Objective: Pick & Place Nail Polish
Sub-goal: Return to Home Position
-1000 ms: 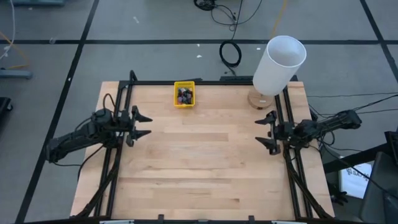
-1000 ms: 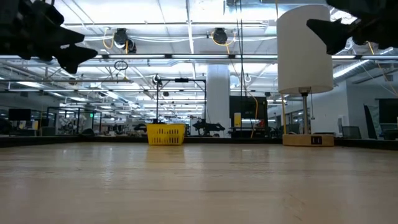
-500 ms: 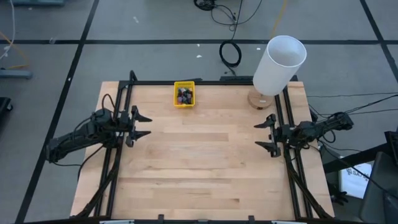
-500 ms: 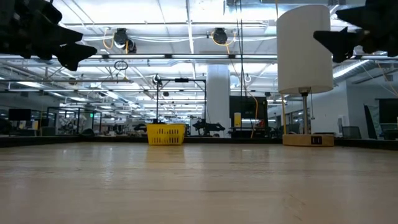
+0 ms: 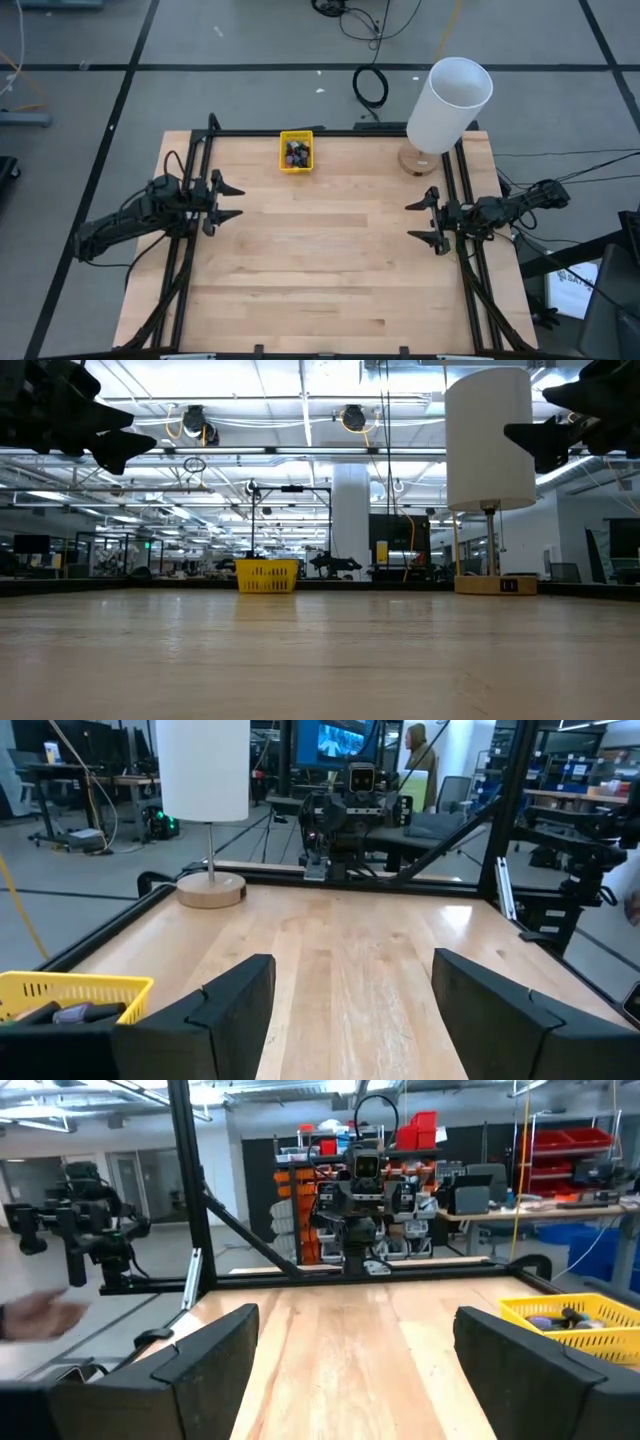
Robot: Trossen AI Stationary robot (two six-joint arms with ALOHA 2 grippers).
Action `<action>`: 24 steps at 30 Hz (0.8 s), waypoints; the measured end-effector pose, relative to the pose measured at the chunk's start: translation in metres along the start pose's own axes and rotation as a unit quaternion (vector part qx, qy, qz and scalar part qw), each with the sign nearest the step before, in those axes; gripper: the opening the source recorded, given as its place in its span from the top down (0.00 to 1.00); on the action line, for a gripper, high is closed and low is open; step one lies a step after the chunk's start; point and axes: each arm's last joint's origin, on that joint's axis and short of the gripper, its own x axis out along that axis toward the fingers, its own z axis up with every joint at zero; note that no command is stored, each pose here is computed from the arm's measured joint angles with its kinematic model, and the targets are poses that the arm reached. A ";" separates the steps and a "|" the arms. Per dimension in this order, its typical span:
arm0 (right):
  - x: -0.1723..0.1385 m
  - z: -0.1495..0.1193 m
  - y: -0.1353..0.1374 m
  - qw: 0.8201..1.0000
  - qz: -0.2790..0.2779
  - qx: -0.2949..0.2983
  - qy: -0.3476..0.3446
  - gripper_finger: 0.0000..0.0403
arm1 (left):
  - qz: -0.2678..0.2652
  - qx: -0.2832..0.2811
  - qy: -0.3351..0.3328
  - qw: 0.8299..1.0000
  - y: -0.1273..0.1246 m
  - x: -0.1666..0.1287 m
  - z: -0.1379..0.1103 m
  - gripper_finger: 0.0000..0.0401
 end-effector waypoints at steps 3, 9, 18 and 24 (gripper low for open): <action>0.000 0.000 0.000 1.000 0.000 0.002 0.001 0.21 | 0.000 0.000 0.000 1.000 0.000 0.000 0.000 0.33; 0.000 0.000 0.000 1.000 0.000 -0.004 0.001 0.21 | 0.000 0.000 0.000 1.000 0.000 0.000 0.000 0.33; 0.000 0.000 0.000 1.000 0.000 -0.004 0.001 0.21 | 0.000 0.000 0.000 1.000 0.000 0.000 0.000 0.34; 0.000 0.000 0.000 1.000 0.000 -0.004 0.001 0.21 | 0.000 0.000 0.000 1.000 0.000 0.000 0.000 0.34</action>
